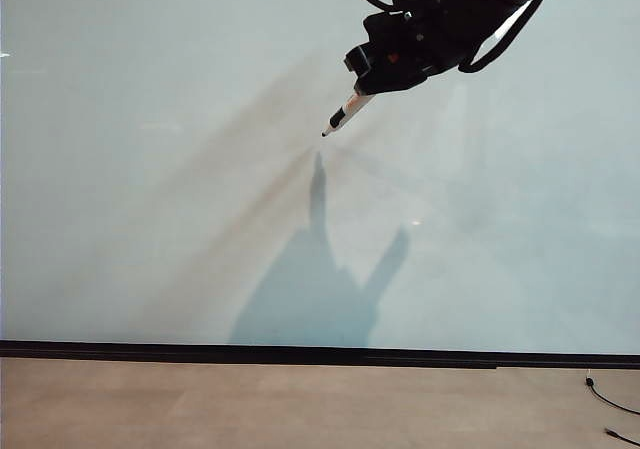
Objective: Pick up the pen on the shelf to the right of the whiteboard and write the letter A.
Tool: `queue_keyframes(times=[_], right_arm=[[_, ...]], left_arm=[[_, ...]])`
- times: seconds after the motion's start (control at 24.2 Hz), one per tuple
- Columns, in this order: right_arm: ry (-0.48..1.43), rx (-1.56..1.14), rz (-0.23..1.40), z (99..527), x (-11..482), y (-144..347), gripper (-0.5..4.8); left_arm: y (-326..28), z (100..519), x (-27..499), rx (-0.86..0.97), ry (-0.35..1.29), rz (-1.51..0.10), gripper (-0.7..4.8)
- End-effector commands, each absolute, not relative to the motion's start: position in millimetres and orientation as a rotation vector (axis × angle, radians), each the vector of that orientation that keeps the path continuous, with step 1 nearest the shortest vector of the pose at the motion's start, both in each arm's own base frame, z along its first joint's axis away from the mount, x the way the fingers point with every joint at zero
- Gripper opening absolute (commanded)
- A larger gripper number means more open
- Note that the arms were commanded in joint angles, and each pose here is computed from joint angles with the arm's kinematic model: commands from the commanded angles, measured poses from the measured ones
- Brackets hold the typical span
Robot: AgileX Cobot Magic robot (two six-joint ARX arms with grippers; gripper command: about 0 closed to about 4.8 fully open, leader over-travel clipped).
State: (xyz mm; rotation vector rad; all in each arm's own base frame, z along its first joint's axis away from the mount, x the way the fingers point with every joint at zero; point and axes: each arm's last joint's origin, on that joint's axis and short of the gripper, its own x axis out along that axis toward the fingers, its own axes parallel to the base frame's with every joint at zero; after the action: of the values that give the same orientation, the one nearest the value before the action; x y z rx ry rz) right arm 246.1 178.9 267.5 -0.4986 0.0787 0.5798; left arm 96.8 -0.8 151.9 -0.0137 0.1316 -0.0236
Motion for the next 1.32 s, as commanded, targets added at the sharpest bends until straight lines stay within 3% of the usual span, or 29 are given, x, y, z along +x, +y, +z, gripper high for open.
queue_keyframes(times=[0.04,1.32], right_arm=[[0.077,-0.507,0.563,272,247,178,-0.05],[0.090,-0.577,0.457,294,255,176,-0.05]], left_arm=[[-1,153,97,-0.009,0.123,-0.024,-0.04],[-1,153,97,-0.009,0.123,-0.024,-0.05]])
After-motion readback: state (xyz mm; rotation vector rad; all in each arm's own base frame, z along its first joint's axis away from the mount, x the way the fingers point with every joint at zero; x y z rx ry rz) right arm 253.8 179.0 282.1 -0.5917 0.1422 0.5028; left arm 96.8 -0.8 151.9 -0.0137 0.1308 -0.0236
